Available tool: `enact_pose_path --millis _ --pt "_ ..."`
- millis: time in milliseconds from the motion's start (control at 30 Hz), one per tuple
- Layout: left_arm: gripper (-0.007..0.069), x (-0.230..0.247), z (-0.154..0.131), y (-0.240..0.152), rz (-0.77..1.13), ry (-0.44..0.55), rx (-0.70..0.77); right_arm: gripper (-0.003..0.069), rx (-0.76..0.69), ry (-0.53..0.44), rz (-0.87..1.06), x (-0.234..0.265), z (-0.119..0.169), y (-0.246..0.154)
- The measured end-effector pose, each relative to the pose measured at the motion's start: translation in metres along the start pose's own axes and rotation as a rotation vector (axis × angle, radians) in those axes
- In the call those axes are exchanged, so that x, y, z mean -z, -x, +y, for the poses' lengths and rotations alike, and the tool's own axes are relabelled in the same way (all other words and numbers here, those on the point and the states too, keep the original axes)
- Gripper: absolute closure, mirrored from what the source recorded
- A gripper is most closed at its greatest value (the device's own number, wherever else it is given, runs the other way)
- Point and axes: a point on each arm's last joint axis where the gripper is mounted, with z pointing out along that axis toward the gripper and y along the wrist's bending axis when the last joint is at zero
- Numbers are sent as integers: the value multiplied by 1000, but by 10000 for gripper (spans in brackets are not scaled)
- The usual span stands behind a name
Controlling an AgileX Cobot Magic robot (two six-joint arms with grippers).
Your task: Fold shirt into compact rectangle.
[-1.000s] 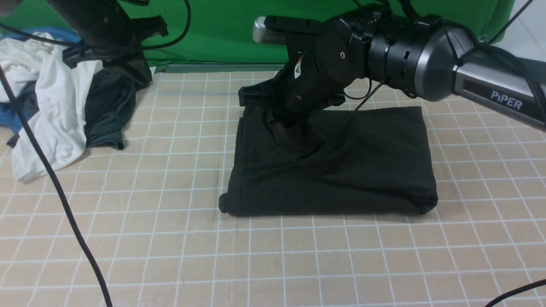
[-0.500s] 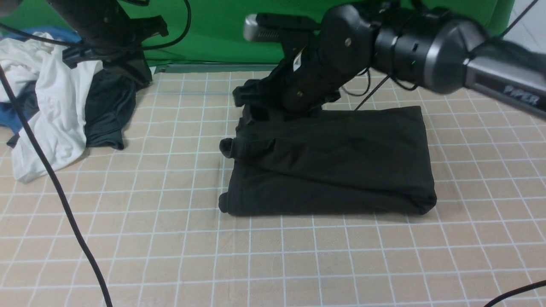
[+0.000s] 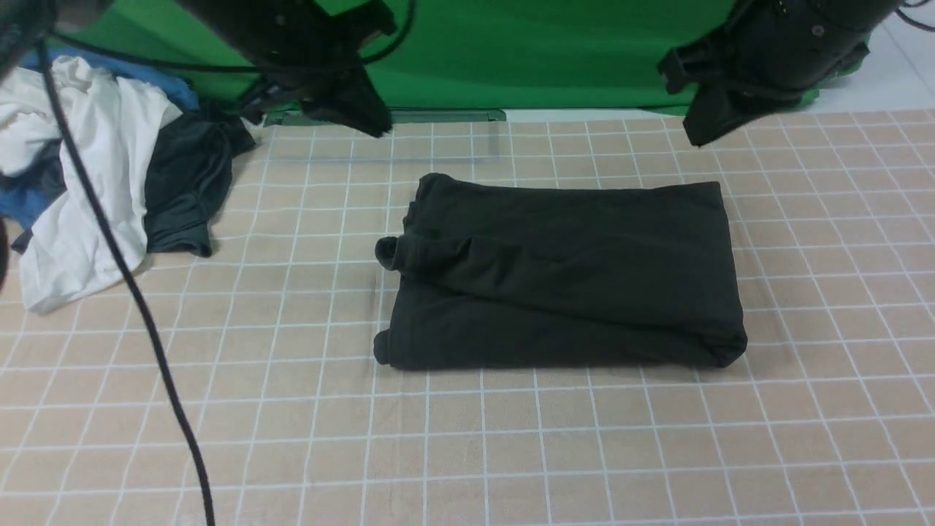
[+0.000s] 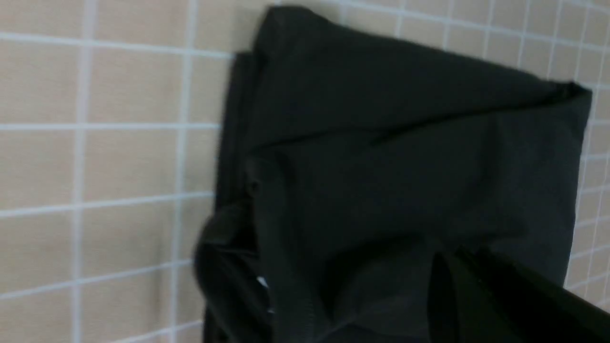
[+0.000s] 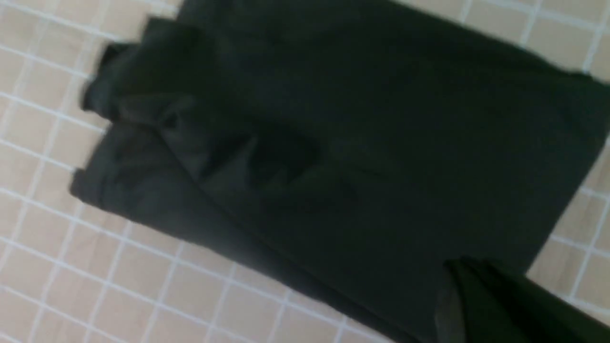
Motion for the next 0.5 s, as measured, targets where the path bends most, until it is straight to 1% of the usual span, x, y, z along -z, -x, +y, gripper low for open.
enact_pose_path --millis 33,67,167,200,233,367,500 --pt "609 -3 -2 -1 5 0 -7 631 -2 -1 5 -2 -1 -1" --pt "609 -18 -18 -8 29 5 -53 631 -5 -4 16 -6 -3 -3" --pt "609 -56 -41 -20 48 24 -129 631 -8 -9 38 -18 -5 -9" --pt "609 -58 -40 -20 46 26 -129 631 -9 -9 42 -19 -5 -10" --pt "609 -71 -43 -22 46 32 -141 632 -8 -11 52 -23 -6 -12" --pt "609 -92 -35 -25 94 57 -136 632 2 -12 71 -28 -7 -16" --pt "609 -109 -12 -38 230 161 -138 634 24 -15 89 -28 -9 -18"
